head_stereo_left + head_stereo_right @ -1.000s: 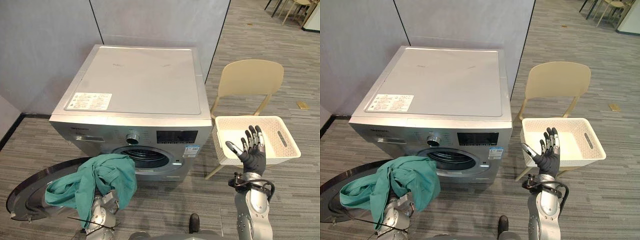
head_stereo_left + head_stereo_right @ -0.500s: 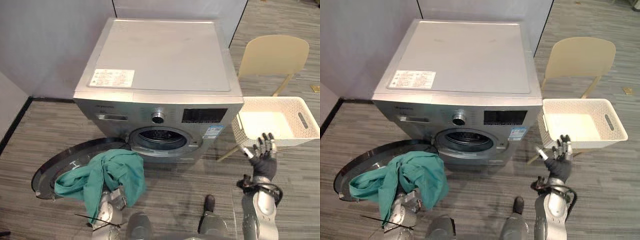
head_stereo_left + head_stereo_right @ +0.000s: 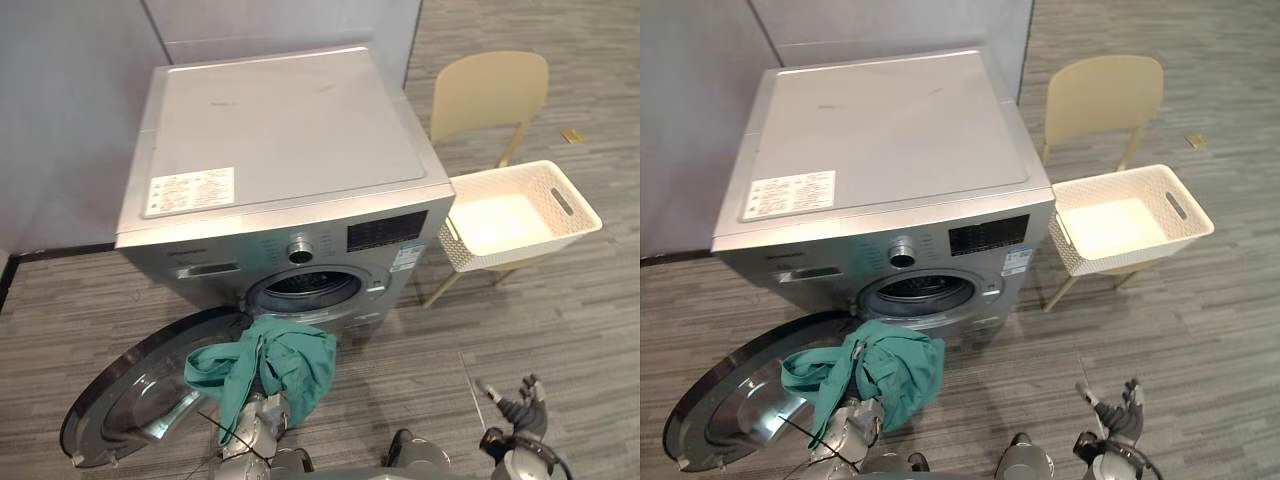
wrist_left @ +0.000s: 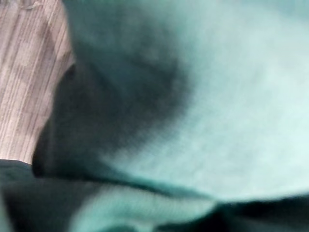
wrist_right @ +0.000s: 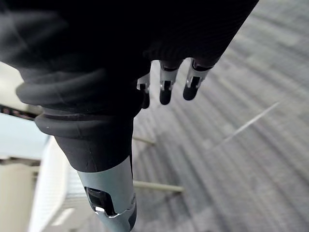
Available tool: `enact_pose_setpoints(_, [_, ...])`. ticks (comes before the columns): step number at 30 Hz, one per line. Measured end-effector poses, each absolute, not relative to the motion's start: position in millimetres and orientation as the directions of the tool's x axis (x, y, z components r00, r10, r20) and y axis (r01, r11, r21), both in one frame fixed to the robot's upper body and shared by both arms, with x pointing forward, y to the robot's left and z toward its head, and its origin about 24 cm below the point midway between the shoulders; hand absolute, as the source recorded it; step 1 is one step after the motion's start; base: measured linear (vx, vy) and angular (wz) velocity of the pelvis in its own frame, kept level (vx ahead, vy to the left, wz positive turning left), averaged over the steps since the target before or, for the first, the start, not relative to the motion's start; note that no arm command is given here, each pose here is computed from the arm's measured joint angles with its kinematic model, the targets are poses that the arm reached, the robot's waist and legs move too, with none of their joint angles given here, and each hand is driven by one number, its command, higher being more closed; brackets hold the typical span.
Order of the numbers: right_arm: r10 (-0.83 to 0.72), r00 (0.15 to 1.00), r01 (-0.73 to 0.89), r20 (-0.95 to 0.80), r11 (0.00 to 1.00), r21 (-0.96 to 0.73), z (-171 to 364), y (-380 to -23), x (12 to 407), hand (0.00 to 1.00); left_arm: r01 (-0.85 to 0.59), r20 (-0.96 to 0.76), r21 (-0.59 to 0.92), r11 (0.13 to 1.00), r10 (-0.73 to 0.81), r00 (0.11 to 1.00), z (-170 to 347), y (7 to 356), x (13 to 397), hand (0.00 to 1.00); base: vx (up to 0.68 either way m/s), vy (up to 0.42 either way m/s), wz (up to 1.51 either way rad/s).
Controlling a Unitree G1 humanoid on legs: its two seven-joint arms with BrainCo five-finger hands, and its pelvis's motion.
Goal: Pick up the laundry basket with both hands and put the clothes into the washing machine.
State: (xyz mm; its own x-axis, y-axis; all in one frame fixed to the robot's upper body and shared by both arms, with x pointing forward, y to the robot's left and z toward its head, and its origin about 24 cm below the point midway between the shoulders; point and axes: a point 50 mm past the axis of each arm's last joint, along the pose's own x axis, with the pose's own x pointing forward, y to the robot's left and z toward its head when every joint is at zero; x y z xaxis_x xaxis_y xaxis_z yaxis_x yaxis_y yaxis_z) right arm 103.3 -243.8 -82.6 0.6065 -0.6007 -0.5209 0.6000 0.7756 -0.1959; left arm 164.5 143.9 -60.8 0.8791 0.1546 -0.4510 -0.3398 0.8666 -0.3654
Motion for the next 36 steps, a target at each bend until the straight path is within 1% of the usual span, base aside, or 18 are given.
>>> enact_pose_setpoints(3, [-0.543,0.574,0.509,-0.613,0.823,-0.252,-104.5,-237.4,95.7,0.0,-0.332,-0.472,-0.384,0.862,0.126,0.872,-66.8,146.1,165.0,1.0,0.06,-0.007,-0.27])
enact_pose_setpoints(5, [-0.493,0.495,0.459,-0.716,0.848,-0.266,-128.3,-231.6,81.1,0.0,-0.288,-0.465,-0.418,0.861,0.069,0.883,-67.3,137.4,175.5,1.0,0.02,0.074,0.34])
enact_pose_setpoints(7, [-0.448,0.441,0.413,-0.778,0.87,-0.268,-141.1,-226.9,69.5,0.0,-0.267,-0.46,-0.424,0.866,0.049,0.887,-66.7,133.6,179.8,1.0,0.04,0.071,0.44])
enact_pose_setpoints(8, [-0.436,0.446,0.399,-0.782,0.879,-0.262,-142.0,-225.3,72.9,0.0,-0.267,-0.445,-0.428,0.863,0.056,0.894,-63.7,135.9,185.2,1.0,0.01,0.077,0.31])
enact_pose_setpoints(11, [-0.408,0.536,0.352,-0.739,0.904,-0.245,-134.7,-220.8,103.0,0.0,-0.274,-0.397,-0.411,0.869,0.1,0.912,-51.5,147.6,206.0,1.0,-0.09,0.064,0.05])
enact_pose_setpoints(13, [-0.397,0.605,0.335,-0.69,0.913,-0.231,-124.4,-218.6,124.2,0.0,-0.257,-0.343,-0.426,0.867,0.108,0.933,-37.5,144.5,225.7,1.0,-0.15,0.065,-0.06])
enact_pose_setpoints(15, [-0.364,0.728,0.307,-0.581,0.931,-0.198,-100.0,-209.3,162.0,0.0,-0.248,-0.257,-0.448,0.859,0.142,0.956,-14.9,147.7,251.5,1.0,-0.16,0.016,-0.33])
enact_pose_setpoints(16, [-0.355,0.766,0.304,-0.537,0.935,-0.185,-90.1,-205.4,173.7,0.0,-0.251,-0.232,-0.46,0.852,0.157,0.96,-7.6,148.9,258.8,1.0,-0.17,-0.009,-0.47])
enact_pose_setpoints(18, [-0.291,0.88,0.279,-0.376,0.956,-0.086,-52.3,-183.3,214.0,0.0,-0.245,-0.146,-0.512,0.823,0.198,0.969,18.8,149.4,282.2,1.0,-0.22,-0.033,-0.59])
enact_pose_setpoints(19, [-0.254,0.925,0.258,-0.282,0.966,-0.022,-29.5,-167.7,232.4,0.0,-0.222,-0.1,-0.54,0.812,0.2,0.975,34.5,145.5,294.6,1.0,-0.27,-0.037,-0.51])
enact_pose_setpoints(20, [-0.226,0.949,0.237,-0.222,0.971,0.024,-14.6,-156.2,242.0,0.0,-0.203,-0.076,-0.557,0.806,0.194,0.978,43.1,142.3,301.2,1.0,-0.21,-0.027,-0.29])
enact_pose_setpoints(23, [-0.203,0.974,0.216,-0.104,0.968,0.126,14.6,-137.4,253.1,0.0,-0.179,-0.054,-0.596,0.783,0.184,0.981,56.1,130.7,311.3,1.0,-0.11,-0.024,-0.16])
enact_pose_setpoints(25, [-0.229,0.971,0.237,-0.072,0.96,0.146,23.4,-135.8,254.0,0.0,-0.158,-0.037,-0.611,0.776,0.171,0.985,63.7,123.0,316.6,1.0,-0.01,-0.064,-0.1])
enact_pose_setpoints(27, [-0.237,0.971,0.24,-0.035,0.959,0.15,32.3,-133.7,254.7,0.0,-0.134,-0.005,-0.622,0.772,0.166,0.986,76.6,117.2,323.5,1.0,-0.02,-0.064,-0.1])
enact_pose_setpoints(30, [-0.257,0.966,0.254,0.021,0.962,0.1,41.3,-134.2,254.3,0.0,-0.08,0.098,-0.643,0.762,0.186,0.978,114.1,113.5,340.3,1.0,-0.07,-0.045,-0.11])
enact_pose_setpoints(32, [-0.27,0.961,0.263,0.061,0.959,0.106,48.2,-134.3,251.2,0.0,-0.046,0.206,-0.662,0.748,0.241,0.949,156.9,122.0,354.6,1.0,-0.11,-0.036,-0.15])
enact_pose_setpoints(33, [-0.271,0.96,0.263,0.072,0.959,0.111,50.1,-134.0,250.5,0.0,-0.037,0.231,-0.668,0.743,0.255,0.939,168.1,124.8,357.7,1.0,-0.12,-0.026,-0.15])
enact_pose_setpoints(36, [-0.292,0.951,0.277,0.106,0.951,0.136,54.4,-135.6,241.5,0.0,0.003,0.359,-0.668,0.744,0.32,0.877,227.1,148.2,369.4,1.0,-0.12,-0.027,-0.12])
